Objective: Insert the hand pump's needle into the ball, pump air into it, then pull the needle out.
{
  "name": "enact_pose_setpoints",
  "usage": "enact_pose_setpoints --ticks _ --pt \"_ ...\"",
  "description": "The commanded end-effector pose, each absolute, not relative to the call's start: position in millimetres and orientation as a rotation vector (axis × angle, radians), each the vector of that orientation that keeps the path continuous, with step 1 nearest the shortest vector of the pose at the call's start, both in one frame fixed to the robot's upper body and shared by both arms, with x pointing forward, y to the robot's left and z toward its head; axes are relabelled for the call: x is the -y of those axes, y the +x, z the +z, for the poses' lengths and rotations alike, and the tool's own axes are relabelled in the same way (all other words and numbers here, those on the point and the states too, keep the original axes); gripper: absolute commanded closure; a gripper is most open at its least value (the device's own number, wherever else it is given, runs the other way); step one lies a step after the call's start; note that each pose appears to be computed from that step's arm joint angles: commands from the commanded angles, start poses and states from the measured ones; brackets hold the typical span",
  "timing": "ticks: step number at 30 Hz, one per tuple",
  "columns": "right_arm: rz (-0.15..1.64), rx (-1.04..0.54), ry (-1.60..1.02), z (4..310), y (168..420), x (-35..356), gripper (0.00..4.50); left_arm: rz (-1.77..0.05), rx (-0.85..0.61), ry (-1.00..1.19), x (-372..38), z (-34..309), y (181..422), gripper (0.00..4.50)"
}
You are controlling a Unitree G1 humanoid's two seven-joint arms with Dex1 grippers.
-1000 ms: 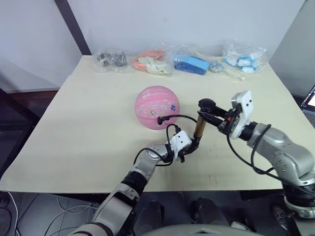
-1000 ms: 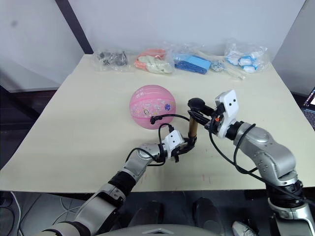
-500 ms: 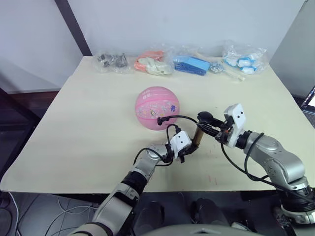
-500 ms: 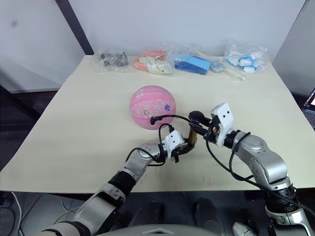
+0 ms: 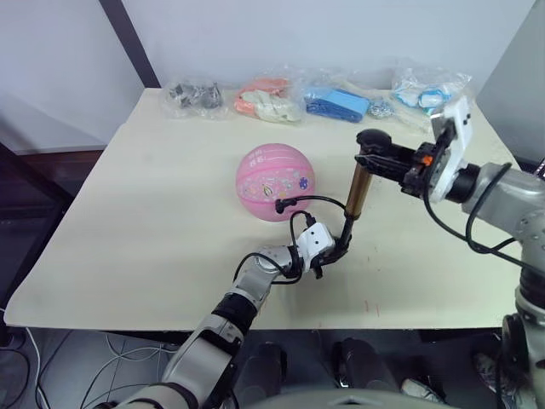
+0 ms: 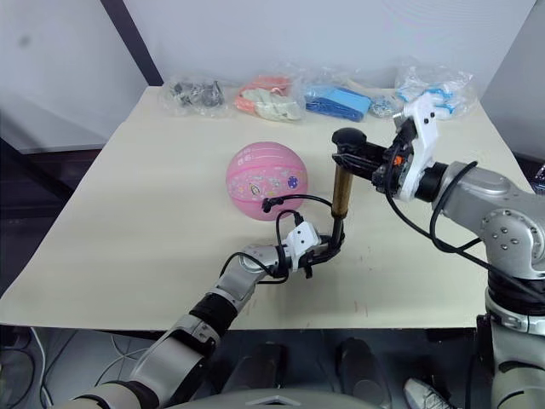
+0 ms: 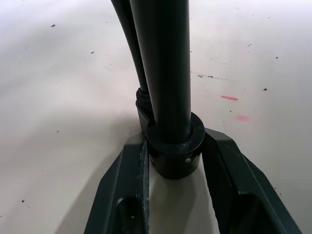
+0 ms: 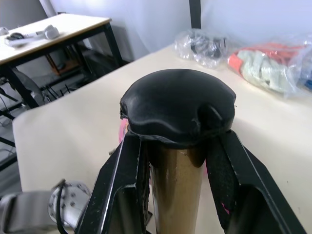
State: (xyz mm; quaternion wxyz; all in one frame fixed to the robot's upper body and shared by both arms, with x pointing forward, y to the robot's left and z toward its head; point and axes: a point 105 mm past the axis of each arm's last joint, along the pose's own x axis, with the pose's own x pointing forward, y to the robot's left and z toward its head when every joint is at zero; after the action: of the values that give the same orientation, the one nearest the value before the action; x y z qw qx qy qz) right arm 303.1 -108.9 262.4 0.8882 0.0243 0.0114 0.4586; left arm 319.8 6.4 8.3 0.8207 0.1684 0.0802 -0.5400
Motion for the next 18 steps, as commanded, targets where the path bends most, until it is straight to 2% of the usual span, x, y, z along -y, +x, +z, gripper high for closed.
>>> enact_pose_setpoints --ticks 1,4,6,10,13,18 --pt "0.950 0.152 0.046 309 293 116 3.40 -1.118 -0.480 0.417 -42 -61 294 3.43" --pt "0.955 0.159 0.049 312 291 115 3.40 -1.118 -0.480 0.417 -43 -61 293 3.43" --pt "0.949 0.142 0.057 304 293 114 3.40 -1.117 -0.480 0.416 -42 -61 294 3.43" --pt "0.928 0.049 0.065 267 297 110 3.40 -1.115 -0.478 0.417 -42 -61 295 3.43" --pt "0.898 -0.039 0.076 228 300 109 3.40 -1.113 -0.477 0.418 -43 -61 295 3.43" --pt "0.889 -0.151 0.084 170 294 99 3.40 -1.112 -0.477 0.419 -45 -61 295 3.43"
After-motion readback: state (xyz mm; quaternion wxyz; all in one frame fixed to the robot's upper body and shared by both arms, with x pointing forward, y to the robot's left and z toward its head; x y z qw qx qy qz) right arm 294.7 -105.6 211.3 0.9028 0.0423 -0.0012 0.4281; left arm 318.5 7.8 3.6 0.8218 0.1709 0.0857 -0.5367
